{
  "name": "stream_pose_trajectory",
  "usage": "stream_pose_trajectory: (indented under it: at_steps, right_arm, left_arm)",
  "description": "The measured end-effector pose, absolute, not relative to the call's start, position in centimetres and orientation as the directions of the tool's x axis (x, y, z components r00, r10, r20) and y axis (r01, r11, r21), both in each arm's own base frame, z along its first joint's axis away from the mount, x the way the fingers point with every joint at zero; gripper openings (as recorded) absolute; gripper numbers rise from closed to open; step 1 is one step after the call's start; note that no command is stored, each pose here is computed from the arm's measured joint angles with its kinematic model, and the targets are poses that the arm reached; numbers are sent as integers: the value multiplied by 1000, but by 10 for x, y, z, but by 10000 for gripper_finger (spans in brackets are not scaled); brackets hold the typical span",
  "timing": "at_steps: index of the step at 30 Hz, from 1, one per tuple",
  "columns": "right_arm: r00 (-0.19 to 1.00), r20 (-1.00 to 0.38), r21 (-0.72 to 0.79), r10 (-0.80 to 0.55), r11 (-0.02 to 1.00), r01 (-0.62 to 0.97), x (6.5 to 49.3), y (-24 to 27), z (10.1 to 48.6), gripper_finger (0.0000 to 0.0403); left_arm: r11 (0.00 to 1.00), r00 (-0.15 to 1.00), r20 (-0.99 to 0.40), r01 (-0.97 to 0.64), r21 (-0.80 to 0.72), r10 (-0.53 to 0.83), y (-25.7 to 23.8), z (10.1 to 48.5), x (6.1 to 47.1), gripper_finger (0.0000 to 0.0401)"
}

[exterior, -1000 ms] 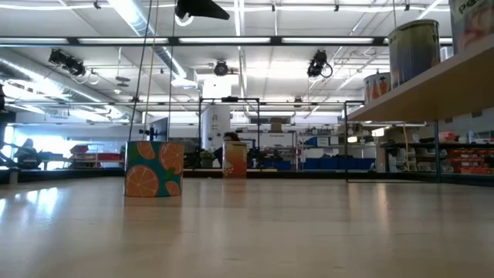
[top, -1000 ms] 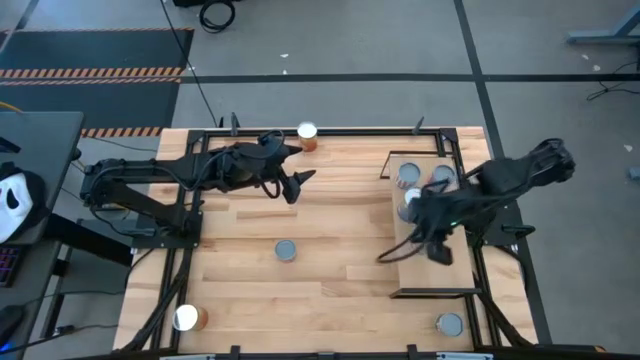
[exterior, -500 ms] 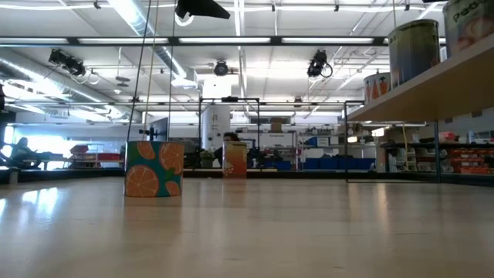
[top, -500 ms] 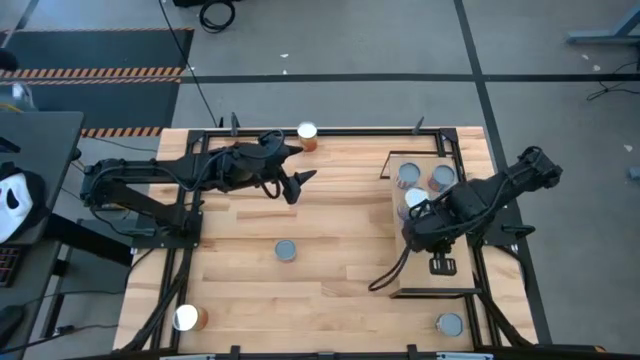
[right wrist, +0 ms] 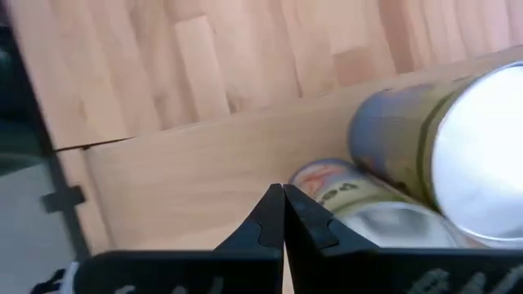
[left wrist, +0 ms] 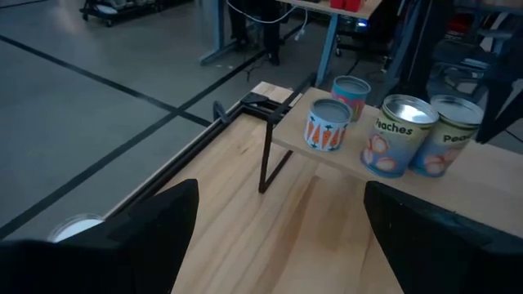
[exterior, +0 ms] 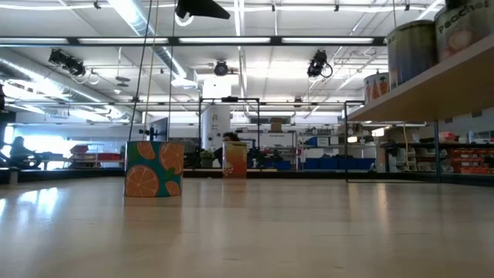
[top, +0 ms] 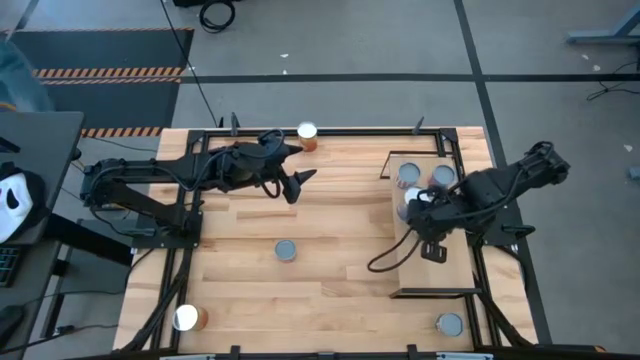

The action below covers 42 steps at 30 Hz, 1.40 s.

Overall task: Pick and place cans onto a shelf
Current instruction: Put the canned peaches on the shelf

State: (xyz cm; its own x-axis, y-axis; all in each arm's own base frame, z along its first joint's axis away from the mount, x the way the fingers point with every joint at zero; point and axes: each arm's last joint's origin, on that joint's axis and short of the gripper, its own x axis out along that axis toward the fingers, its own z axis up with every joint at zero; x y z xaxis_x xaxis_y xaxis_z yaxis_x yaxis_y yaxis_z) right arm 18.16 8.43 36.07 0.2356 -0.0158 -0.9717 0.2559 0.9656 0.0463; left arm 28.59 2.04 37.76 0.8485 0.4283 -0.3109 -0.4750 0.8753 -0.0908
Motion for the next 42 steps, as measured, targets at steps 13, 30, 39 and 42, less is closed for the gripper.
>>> stream_pose_trajectory:
  at_steps: [13, 30, 39, 42]
  right_arm:
    - [107, -992, -25, -69, 928, 371, 173, 76, 336, 5]
    - [195, -979, 45, -60, 869, 493, 137, 58, 341, 5]
    - [246, -968, 108, -46, 810, 577, 118, 50, 343, 5]
    - [233, -972, 119, -35, 780, 615, 113, 48, 338, 5]
  left_arm:
    - [873, 851, -305, -476, -102, 428, 20, 378, 286, 355]
    - [873, 851, -304, -476, -104, 428, 20, 378, 286, 355]
    - [873, 851, -304, -476, -105, 428, 20, 378, 286, 355]
    - [873, 851, -304, -476, -105, 427, 20, 378, 286, 355]
